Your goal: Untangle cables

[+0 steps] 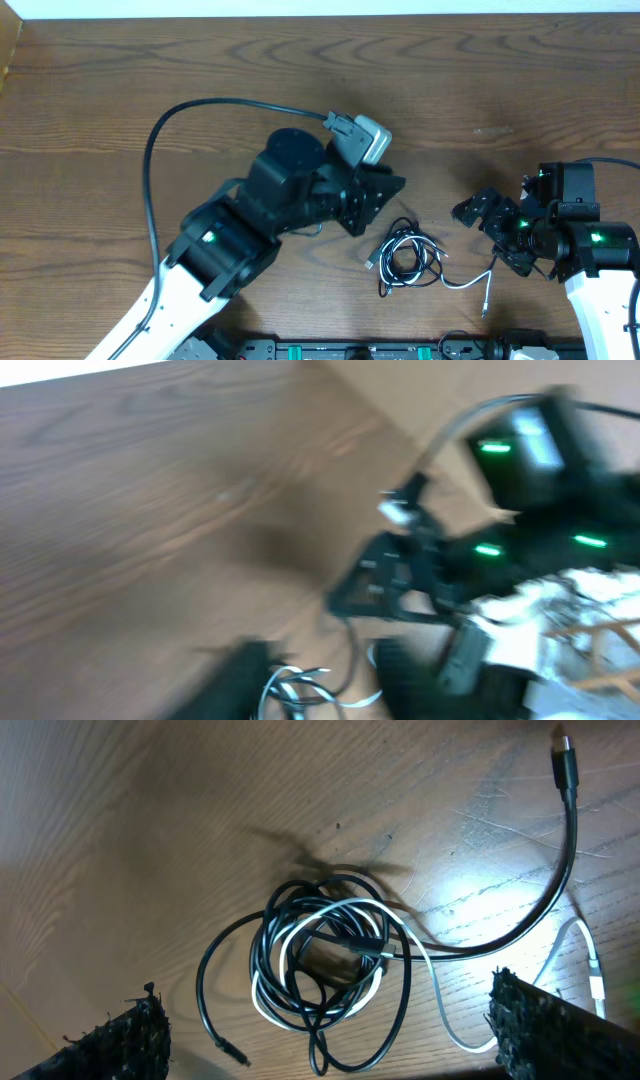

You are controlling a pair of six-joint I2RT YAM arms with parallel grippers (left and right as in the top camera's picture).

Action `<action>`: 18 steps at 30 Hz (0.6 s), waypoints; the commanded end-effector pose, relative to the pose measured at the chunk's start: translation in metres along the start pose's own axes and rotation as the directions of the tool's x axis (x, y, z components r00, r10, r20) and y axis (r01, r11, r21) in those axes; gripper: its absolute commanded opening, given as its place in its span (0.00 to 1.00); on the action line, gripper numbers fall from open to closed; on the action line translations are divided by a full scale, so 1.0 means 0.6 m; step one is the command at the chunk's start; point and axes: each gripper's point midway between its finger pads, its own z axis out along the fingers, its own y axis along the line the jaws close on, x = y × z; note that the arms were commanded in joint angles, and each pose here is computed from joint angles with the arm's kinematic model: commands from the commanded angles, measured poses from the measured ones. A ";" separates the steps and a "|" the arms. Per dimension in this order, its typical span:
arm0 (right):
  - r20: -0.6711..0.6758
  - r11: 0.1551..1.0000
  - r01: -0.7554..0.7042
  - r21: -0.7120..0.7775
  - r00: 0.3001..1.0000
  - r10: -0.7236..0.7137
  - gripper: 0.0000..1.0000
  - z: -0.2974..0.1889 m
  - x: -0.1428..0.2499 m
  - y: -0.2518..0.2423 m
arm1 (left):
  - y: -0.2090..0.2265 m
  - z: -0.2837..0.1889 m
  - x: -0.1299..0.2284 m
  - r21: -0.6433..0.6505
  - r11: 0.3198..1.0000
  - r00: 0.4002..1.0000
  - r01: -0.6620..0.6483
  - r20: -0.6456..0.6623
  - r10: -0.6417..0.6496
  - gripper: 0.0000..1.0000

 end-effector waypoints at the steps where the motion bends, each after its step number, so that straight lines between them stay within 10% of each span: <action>1: 0.018 1.000 0.001 -0.004 1.000 -0.001 0.99 -0.006 -0.004 0.002 | 0.059 0.041 0.026 -0.143 0.990 0.997 0.018 -0.069 -0.028 0.85; 7: 0.018 1.000 0.001 -0.004 1.000 -0.001 0.99 -0.006 -0.004 0.002 | 0.130 0.108 0.171 -0.268 0.960 0.901 0.081 -0.393 -0.185 0.92; 18: 0.018 1.000 0.001 -0.004 1.000 -0.001 0.99 -0.006 -0.004 0.002 | 0.191 0.187 0.266 -0.350 0.930 0.798 0.111 -0.527 -0.293 0.92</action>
